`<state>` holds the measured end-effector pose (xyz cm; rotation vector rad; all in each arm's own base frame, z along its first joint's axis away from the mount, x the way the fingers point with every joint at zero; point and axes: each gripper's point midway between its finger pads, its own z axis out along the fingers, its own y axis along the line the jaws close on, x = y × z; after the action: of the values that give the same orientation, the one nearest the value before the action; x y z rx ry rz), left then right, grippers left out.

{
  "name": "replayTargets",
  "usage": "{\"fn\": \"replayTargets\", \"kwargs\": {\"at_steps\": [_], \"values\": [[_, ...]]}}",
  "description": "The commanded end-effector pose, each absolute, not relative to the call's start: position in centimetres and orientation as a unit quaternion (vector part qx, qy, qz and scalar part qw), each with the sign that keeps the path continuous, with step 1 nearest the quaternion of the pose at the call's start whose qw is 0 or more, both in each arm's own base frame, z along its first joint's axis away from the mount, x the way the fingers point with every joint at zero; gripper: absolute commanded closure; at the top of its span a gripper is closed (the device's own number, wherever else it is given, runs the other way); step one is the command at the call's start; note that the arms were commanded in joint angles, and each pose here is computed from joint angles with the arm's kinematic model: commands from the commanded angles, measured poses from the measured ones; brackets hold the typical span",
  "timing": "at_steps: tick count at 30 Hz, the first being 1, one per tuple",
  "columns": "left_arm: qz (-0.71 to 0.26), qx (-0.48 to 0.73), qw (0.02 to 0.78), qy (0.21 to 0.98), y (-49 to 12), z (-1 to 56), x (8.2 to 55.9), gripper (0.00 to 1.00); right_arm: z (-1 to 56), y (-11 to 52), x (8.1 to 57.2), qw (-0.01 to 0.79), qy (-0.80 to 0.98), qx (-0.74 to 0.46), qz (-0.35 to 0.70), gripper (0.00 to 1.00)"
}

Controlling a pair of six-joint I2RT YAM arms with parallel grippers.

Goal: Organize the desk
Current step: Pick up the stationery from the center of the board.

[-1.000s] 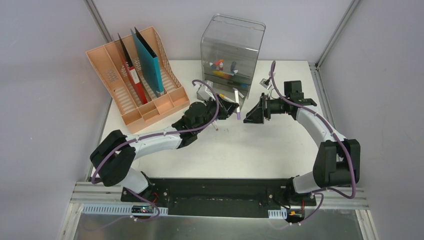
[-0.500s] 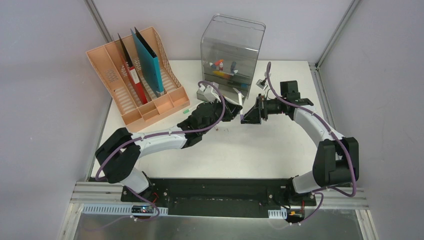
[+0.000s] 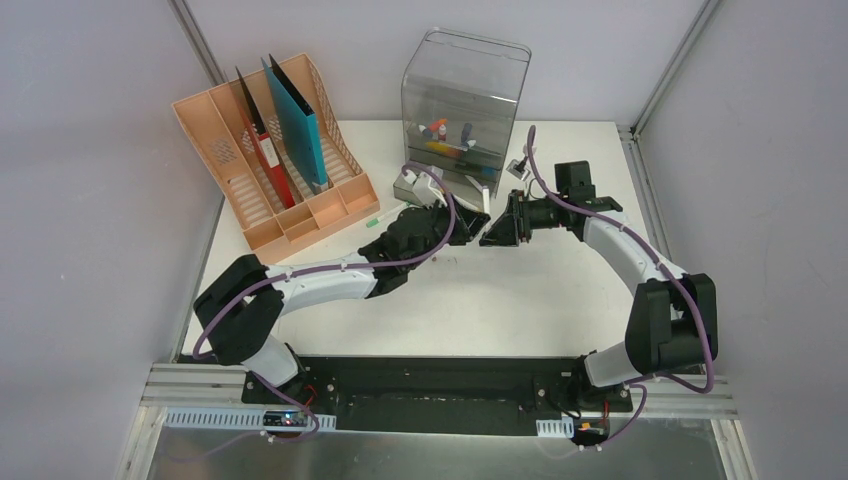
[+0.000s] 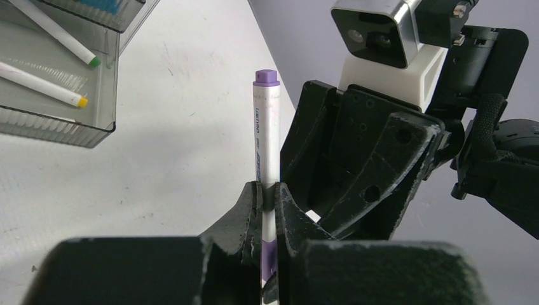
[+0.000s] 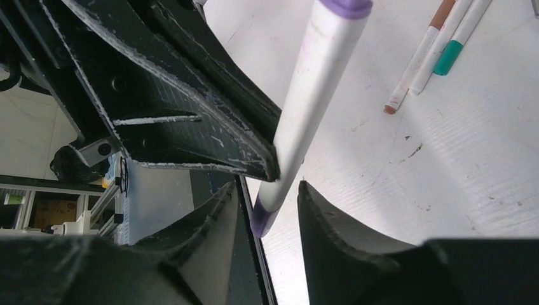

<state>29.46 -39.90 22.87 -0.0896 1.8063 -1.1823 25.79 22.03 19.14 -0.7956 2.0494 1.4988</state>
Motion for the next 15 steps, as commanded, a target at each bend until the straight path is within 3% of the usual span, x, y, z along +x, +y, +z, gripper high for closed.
{"fn": "replayTargets", "kwargs": {"at_steps": [1,7,9,10,15], "values": [[-0.515,-0.023,0.485,0.706,-41.1,26.0,29.2,1.00,19.4,22.5,26.1,0.246,0.739,-0.303,0.549,0.62],[-0.520,-0.012,0.483,0.705,-41.3,25.9,28.7,1.00,19.4,22.6,26.1,0.245,0.740,-0.304,0.548,0.81],[-0.519,-0.008,0.485,0.704,-41.1,25.9,28.6,1.00,19.4,22.6,26.1,0.246,0.740,-0.305,0.546,0.97],[-0.518,-0.007,0.486,0.704,-41.0,25.9,28.5,1.00,19.4,22.6,26.1,0.247,0.740,-0.306,0.545,1.00],[-0.512,0.013,0.496,0.701,-40.2,26.1,27.9,0.73,19.4,22.5,25.9,0.248,0.740,-0.313,0.541,1.00]]}}
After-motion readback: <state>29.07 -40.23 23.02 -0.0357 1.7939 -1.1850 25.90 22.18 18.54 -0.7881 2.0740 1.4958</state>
